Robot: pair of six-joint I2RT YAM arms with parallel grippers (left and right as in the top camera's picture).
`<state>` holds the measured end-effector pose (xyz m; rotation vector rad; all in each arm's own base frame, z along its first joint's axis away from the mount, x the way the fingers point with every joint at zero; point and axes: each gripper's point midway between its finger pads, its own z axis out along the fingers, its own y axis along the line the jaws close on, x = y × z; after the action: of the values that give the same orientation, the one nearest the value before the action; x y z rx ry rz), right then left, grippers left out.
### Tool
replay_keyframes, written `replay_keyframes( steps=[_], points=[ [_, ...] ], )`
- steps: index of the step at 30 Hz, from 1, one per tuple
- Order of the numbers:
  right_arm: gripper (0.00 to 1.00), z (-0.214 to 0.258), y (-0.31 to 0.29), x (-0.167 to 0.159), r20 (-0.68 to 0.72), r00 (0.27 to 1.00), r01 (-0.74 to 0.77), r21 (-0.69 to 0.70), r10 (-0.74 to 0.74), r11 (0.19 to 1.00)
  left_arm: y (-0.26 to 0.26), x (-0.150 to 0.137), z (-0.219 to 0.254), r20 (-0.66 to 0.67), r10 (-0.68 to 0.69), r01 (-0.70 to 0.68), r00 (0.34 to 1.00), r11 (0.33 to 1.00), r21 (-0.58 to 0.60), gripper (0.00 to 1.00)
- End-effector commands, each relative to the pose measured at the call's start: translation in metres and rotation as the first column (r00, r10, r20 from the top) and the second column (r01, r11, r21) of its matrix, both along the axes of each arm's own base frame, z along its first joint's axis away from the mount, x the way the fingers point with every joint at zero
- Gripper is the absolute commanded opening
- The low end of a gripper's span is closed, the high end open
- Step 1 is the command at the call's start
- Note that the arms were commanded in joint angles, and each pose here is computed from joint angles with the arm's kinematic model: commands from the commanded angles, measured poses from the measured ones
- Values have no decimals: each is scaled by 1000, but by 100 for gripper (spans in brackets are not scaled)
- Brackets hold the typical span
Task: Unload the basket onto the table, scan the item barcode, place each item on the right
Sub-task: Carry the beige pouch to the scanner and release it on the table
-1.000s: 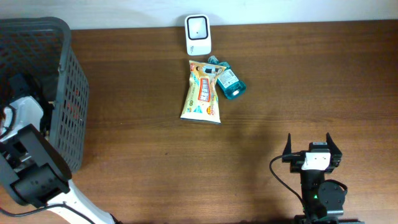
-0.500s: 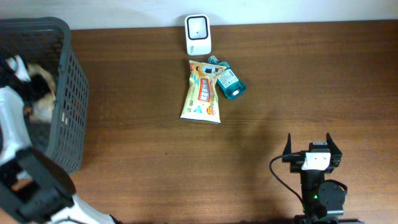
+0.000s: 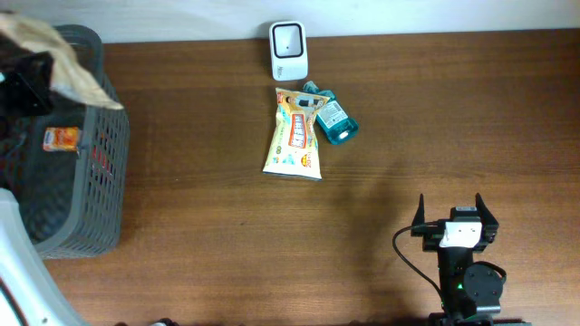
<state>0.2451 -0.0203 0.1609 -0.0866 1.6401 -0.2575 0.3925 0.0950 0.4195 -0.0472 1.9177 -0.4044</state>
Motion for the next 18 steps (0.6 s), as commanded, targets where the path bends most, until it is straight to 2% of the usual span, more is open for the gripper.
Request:
replay_keyframes(
  steps=[1,6,8,13,15,18],
  points=[
    [99,-4,-1,0,-7,1000,10,0,-10,1000,-92,-39,49,146,-335,343,931,939,-33,0],
    [98,-4,-1,0,-7,1000,10,0,-10,1000,-167,-48,48,136,-503,510,854,860,-26,0],
    [98,-4,-1,0,-7,1000,10,0,-10,1000,-187,-39,26,55,-490,492,870,870,-27,0],
    [98,-4,-1,0,-7,1000,10,0,-10,1000,-227,-8,-63,-220,-368,384,904,923,34,0],
    [98,-4,-1,0,-7,1000,10,0,-10,1000,-240,9,-112,-348,-252,291,903,954,66,0],
    [98,-4,-1,0,-7,1000,10,0,-10,1000,-245,31,-163,-436,-84,177,896,968,177,0]
  ],
)
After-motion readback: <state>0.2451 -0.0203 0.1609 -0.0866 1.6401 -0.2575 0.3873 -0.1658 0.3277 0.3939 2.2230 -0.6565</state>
